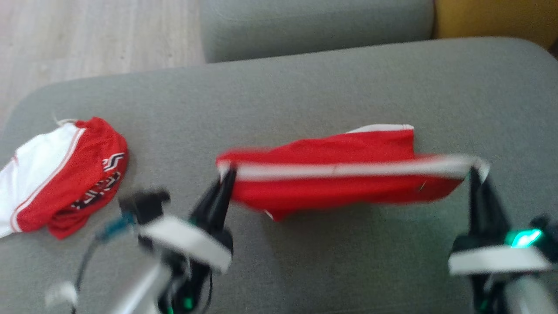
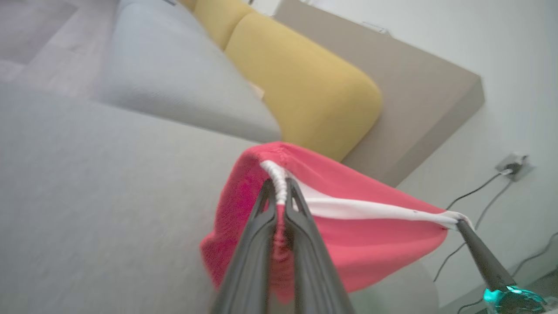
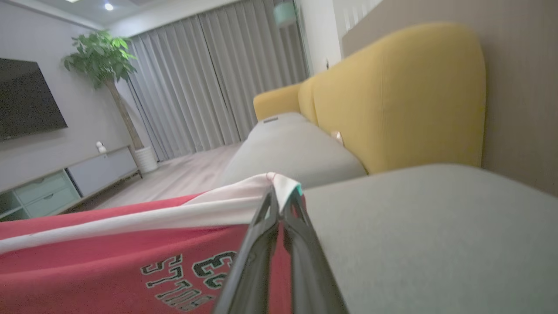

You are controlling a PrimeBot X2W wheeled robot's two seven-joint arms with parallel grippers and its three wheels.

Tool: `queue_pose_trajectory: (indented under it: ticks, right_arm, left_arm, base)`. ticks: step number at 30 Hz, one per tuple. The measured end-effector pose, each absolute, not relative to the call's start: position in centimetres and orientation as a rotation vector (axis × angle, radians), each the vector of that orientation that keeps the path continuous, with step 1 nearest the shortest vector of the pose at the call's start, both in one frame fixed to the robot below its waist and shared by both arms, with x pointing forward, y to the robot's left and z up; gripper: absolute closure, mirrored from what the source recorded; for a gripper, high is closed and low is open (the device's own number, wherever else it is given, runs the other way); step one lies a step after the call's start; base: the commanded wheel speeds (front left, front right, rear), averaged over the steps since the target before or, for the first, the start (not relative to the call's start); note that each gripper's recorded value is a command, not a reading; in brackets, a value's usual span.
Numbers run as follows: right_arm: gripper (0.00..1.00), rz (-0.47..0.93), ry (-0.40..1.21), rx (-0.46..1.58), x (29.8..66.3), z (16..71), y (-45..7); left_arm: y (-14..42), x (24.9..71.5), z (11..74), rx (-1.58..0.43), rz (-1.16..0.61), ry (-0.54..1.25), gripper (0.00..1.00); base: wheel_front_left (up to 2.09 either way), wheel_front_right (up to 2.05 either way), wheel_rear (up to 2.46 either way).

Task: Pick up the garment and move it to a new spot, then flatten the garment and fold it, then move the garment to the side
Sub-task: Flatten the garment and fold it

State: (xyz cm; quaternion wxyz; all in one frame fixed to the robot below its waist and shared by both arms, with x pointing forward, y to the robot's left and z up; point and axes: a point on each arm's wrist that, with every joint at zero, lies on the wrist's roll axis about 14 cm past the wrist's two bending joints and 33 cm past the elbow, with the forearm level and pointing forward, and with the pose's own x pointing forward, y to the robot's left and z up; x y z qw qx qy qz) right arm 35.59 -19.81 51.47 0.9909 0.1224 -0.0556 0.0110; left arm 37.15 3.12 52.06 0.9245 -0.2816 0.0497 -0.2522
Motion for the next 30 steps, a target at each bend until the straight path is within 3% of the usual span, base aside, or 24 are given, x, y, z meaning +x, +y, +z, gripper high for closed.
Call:
queue_pose_trajectory:
  ticks: [8,12,21,26,30]
  right_arm:
    - [1.00,0.076,-0.515,0.126,45.3,66.8,-23.0]
    - [1.00,0.077,-0.589,0.058,50.2,70.9,-24.3]
    - [1.00,0.073,-0.647,-0.019,55.7,73.6,-25.1]
    - [1.00,0.066,-0.595,-0.028,55.4,71.0,-25.4]
    - [1.00,0.021,-0.459,0.016,53.2,65.1,-26.6]
  left_arm:
    - [-2.2,45.5,67.0,-0.546,-0.824,-0.214,1.00]
    - [-4.8,49.9,71.0,-0.503,-0.882,-0.302,1.00]
    - [-6.4,56.3,71.0,-0.535,-0.843,-0.389,1.00]
    - [-7.7,55.7,66.9,-0.542,-0.874,-0.293,1.00]
    - [-6.6,53.8,60.3,-0.578,-0.830,-0.115,1.00]
  base:
    - [0.00,0.00,0.00]
    - [0.00,0.00,0.00]
    - [0.00,0.00,0.00]
    - [0.00,0.00,0.00]
    - [0.00,0.00,0.00]
